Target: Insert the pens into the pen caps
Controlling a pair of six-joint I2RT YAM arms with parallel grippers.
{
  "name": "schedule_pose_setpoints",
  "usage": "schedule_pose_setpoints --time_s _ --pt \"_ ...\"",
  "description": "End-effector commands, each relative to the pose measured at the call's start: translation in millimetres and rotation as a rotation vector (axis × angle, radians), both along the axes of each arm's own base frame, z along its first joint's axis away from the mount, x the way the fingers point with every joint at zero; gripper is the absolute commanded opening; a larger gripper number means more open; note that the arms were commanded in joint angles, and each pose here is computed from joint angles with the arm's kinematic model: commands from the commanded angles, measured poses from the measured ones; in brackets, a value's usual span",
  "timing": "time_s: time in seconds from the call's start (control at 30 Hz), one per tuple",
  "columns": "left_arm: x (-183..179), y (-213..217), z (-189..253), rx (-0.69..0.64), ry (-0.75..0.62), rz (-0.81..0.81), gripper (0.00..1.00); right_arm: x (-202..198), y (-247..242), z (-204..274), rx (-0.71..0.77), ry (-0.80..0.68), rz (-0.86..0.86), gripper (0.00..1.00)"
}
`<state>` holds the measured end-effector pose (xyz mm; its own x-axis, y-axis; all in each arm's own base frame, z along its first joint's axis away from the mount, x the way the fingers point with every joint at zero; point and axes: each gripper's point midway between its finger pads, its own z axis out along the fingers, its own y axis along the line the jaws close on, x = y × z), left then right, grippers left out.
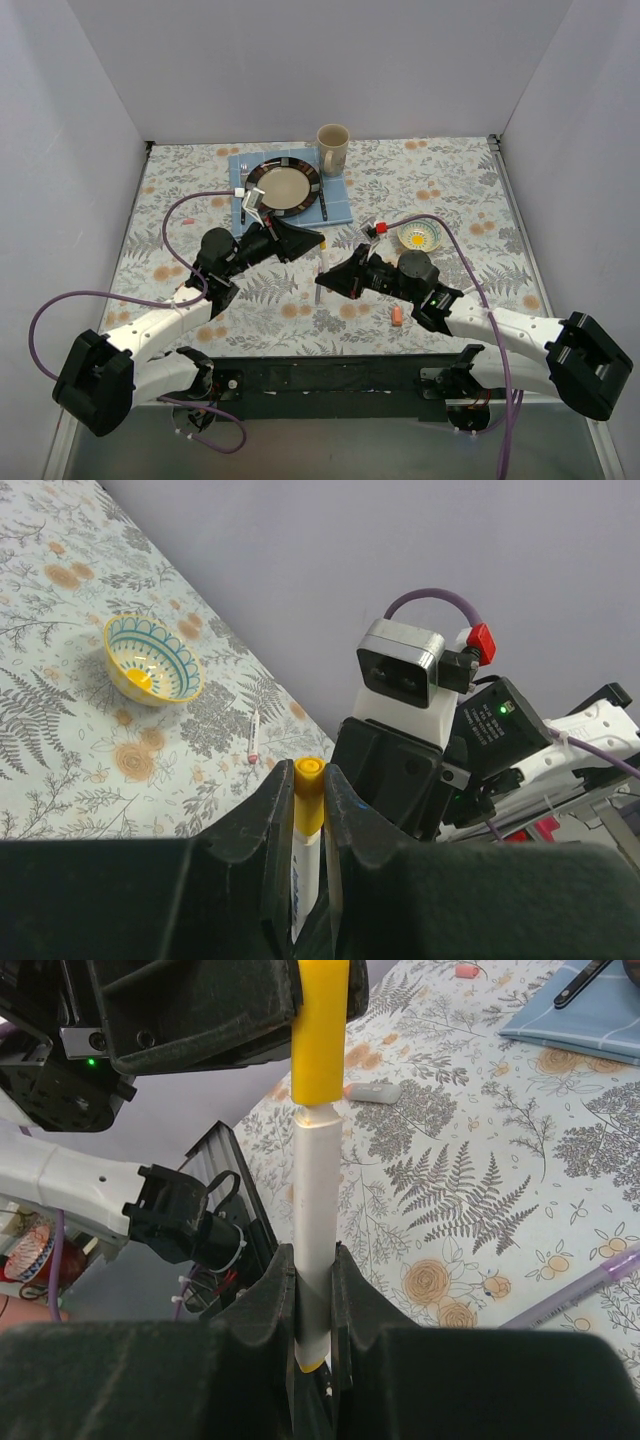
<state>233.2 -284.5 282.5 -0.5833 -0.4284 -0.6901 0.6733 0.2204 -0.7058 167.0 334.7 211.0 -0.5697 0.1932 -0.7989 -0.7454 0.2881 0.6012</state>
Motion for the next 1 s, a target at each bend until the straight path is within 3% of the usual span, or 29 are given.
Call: schedule_pose_setpoints --time_s 0.0,0.1,0.13,0.2,0.33,0.47,0.57,0.6,0.73,0.97 --pt "-31 -4 -15 0.056 -0.024 -0.137 0.00 14 -2 47 0.081 -0.121 -0.072 0.01" --pt "-49 -4 -7 0.018 -0.069 -0.208 0.08 17 -3 53 0.080 -0.150 -0.085 0.01" --pt "-51 -3 -3 0.005 -0.085 -0.214 0.21 16 -2 57 0.084 -0.159 -0.079 0.01" --pt "-55 -3 -2 -0.003 -0.080 -0.232 0.32 13 -1 60 0.086 -0.179 -0.052 0.01" --pt "-48 -4 9 -0.024 -0.046 -0.203 0.39 3 0 60 0.089 -0.185 -0.007 0.01" --pt "-49 -5 22 -0.022 -0.089 -0.213 0.57 -5 0 56 0.089 -0.175 0.031 0.01" --pt "-59 -4 28 -0.023 -0.163 -0.257 0.88 -8 -1 57 0.091 -0.173 0.043 0.01" --pt "-59 -4 30 -0.020 -0.184 -0.255 0.91 -9 0 56 0.090 -0.169 0.050 0.01" --pt "-58 -5 32 0.013 -0.245 -0.261 0.90 -12 -1 60 0.097 -0.176 0.062 0.01" --pt "-41 -14 41 0.054 -0.273 -0.249 0.76 -21 3 59 0.101 -0.170 0.109 0.01"
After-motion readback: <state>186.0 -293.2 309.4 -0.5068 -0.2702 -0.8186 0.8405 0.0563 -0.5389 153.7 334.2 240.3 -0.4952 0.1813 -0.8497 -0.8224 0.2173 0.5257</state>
